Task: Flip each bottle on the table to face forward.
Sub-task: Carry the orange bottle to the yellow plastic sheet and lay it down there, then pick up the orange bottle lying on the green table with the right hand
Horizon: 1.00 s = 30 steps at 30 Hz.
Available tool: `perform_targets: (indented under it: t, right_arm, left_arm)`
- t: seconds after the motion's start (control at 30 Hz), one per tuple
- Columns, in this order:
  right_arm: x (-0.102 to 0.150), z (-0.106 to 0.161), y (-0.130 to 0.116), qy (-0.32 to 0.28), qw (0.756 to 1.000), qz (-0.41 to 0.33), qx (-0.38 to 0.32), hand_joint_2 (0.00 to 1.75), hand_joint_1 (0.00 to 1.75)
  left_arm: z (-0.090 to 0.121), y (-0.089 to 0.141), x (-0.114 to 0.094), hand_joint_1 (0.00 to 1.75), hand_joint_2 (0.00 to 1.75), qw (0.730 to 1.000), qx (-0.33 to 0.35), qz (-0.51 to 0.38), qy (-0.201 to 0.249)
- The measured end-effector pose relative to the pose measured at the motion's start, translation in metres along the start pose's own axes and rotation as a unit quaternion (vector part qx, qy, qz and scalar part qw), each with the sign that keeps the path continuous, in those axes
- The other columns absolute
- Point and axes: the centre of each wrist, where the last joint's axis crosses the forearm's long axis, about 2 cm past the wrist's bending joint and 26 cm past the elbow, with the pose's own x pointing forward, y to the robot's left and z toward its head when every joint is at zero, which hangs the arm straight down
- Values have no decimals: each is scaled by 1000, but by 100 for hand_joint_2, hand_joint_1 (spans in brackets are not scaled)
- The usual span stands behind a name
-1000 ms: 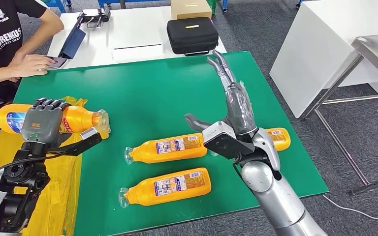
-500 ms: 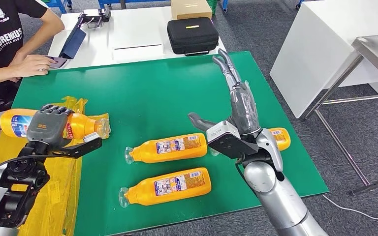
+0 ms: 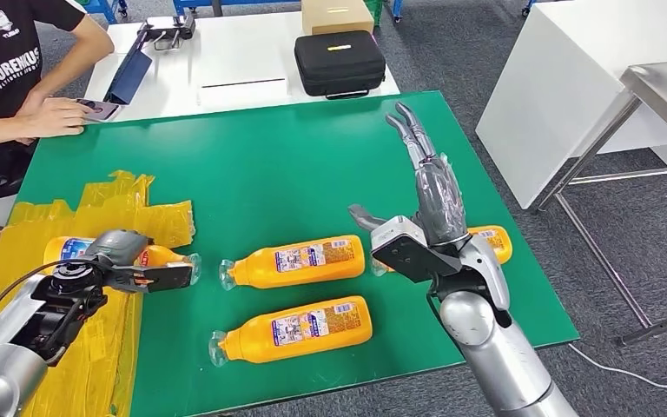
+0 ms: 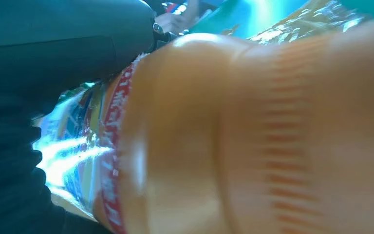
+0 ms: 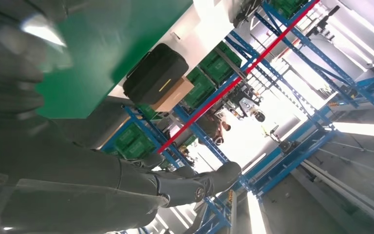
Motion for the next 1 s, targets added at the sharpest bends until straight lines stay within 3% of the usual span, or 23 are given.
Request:
perform_targets:
  t: [0.3,0.43,0.57,0.7,1.0]
  right_arm:
    - [-1,2,1,5,1000,7,8,175,0]
    - [-2,4,0,12,1000,20,13,175,0]
    - [-5,10,-4,25,998,51,25,175,0]
    - [-8,17,-11,31,996,75,33,175,0]
    - [-13,29,-23,43,994,94,36,175,0]
  left_arm:
    - [-4,-3,0,0,175,999,-17,-15,37]
    - [-4,-3,3,0,0,999,-8,-19,47]
    - [5,3,21,0,0,998,30,-26,58]
    - [24,23,40,0,0,994,100,-6,41]
    - [71,55,47,0,0,971,219,93,-29]
